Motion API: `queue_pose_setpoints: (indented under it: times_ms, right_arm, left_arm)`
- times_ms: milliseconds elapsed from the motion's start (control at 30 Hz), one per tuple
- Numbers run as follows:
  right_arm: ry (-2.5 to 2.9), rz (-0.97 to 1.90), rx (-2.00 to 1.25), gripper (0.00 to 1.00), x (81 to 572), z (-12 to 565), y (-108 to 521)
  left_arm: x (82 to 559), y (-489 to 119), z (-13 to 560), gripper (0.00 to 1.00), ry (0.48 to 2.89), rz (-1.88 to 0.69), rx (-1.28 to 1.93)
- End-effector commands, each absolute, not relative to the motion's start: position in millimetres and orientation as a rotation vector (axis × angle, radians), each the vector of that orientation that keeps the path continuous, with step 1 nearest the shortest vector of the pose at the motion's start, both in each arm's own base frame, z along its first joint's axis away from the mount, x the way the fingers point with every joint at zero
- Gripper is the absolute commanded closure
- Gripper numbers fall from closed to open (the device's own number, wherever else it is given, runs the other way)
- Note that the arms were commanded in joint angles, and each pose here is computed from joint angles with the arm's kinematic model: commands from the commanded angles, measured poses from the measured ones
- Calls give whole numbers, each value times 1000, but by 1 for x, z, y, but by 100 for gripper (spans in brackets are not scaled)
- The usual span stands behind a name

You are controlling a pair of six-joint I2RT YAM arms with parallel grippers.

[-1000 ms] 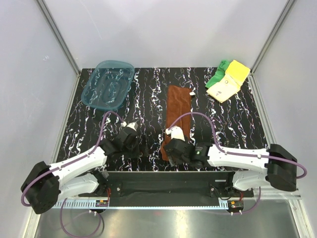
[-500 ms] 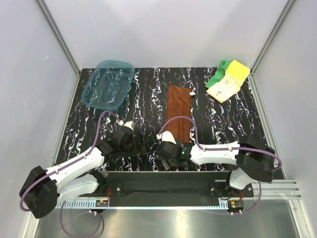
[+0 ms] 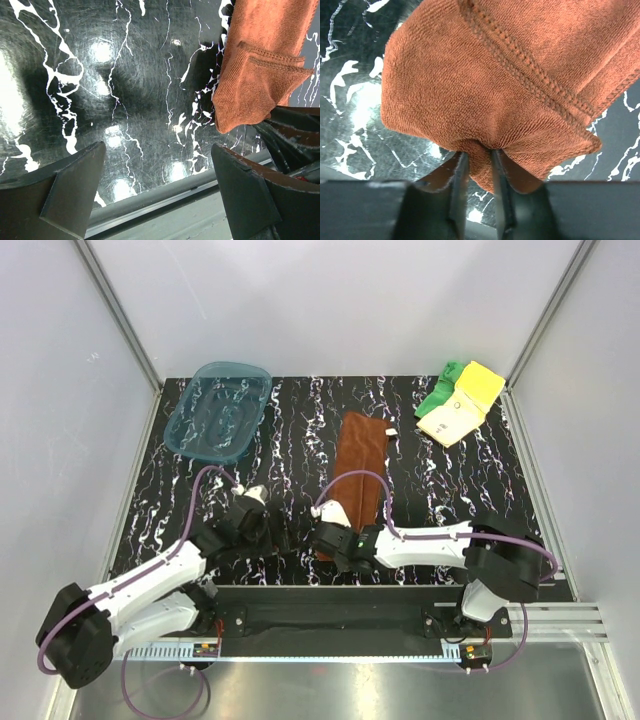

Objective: Roll the towels
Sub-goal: Roll the towel

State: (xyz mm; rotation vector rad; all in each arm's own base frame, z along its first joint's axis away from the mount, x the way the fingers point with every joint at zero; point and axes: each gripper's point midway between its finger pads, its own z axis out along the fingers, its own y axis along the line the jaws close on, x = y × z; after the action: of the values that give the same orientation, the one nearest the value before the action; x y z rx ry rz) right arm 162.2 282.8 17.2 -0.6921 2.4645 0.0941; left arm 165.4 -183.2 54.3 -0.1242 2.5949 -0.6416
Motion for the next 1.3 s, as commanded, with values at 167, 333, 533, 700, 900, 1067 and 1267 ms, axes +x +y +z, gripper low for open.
queue_pose_setpoints:
  times_ms: [167, 333, 533, 700, 900, 1067, 1267]
  right_arm:
    - [2688, 407, -770, 78, 114, 40, 332]
    - [2797, 614, -803, 76, 92, 73, 362]
    - [2917, 789, -659, 76, 113, 81, 361]
    - [2970, 873, -557, 77, 141, 70, 350]
    - [3028, 935, -513, 78, 153, 47, 346]
    - [3035, 930, -488, 77, 163, 39, 342]
    - [3021, 917, -445, 71, 182, 42, 331]
  left_arm:
    - [173, -180, 83, 8, 2514, -664, -84]
    - [172, -178, 94, 8, 2498, -666, -68]
    - [170, -176, 106, 8, 2470, -689, -76]
    - [172, -172, 123, 8, 2437, -680, -83]
    - [175, -167, 139, 7, 2401, -660, -83]
    - [173, -177, 125, 8, 2436, -696, -48]
    - [174, -198, 114, 12, 2418, -817, -2]
